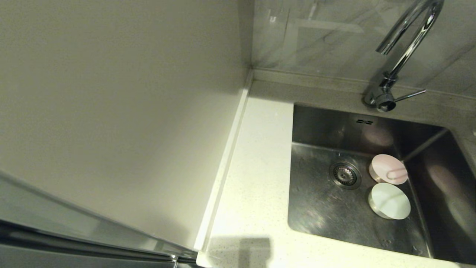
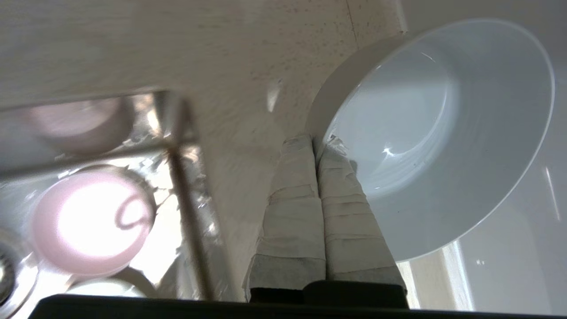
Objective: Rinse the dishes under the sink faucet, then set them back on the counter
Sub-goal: Put a bowl into the sink
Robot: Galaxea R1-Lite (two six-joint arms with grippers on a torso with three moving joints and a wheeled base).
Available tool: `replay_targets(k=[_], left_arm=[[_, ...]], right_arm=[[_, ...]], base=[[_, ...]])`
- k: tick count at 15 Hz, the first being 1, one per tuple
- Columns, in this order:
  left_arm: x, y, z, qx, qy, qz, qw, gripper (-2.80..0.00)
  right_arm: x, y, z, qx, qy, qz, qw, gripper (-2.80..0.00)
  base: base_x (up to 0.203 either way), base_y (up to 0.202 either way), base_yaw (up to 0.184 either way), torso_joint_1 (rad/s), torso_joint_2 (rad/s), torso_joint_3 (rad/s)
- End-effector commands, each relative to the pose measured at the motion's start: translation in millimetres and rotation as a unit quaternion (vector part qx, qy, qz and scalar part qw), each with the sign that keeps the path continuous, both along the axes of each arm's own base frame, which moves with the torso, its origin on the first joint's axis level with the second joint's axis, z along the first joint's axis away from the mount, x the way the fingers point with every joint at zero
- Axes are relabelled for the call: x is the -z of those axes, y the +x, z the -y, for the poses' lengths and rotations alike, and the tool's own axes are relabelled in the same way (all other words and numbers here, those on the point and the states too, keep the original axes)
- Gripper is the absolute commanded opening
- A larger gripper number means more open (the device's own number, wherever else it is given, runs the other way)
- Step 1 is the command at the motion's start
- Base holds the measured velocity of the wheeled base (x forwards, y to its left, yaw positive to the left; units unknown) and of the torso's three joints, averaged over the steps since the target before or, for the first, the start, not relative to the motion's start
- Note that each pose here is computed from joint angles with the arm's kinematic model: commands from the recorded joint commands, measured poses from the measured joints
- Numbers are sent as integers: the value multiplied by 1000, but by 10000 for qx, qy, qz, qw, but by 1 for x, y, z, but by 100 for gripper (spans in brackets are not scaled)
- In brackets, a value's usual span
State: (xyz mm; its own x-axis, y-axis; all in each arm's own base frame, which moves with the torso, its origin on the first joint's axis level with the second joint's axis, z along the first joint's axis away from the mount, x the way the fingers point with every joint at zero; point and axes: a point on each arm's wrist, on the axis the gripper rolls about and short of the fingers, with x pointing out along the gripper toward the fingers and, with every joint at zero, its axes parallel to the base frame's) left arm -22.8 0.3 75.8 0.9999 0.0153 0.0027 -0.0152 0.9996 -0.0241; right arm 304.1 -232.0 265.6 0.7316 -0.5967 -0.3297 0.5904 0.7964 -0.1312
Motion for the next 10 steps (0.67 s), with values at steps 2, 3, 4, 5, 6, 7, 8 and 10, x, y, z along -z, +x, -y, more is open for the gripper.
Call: replay_targets(k=[2,3,4,5,6,7,8,10], left_arm=[[0,0,0,0,-3,17,10000,-280],[0,0,0,0,-3,22,10000,-280],[0,0,0,0,5,17,10000,-280],[0,0,0,-2,-3,20,10000,-280],[0,0,0,0,-3,17,10000,-280],[0,0,0,0,-3,17,10000,-280],[0,0,0,7,-3,22,10000,-280],[0,0,0,0,5,17,10000,-280]], right_arm=[[-29,-28,-45,-388,-177,209,9989,-280],[-27,-30,-62,-605,-177,131,9979,-280],[-26,-29,-79,-846,-175,60,9962,-280],[-24,-27,-96,-1069,-165,2,9941,-280],[-21,-25,-115,-1280,-139,-127,9916,-280],[-17,-23,-133,-1458,-98,-320,9887,-280],[-12,-21,-152,-1639,-51,-553,9849,-280],[-1,-17,-189,-2053,-29,-955,9740,-280]], base=[[0,0,0,0,0,0],[0,0,0,0,0,0],[0,0,0,0,0,0],[0,0,0,0,0,0],[0,0,0,0,0,0],[0,0,0,0,0,0],[0,0,0,0,0,0],[0,0,0,0,0,0]])
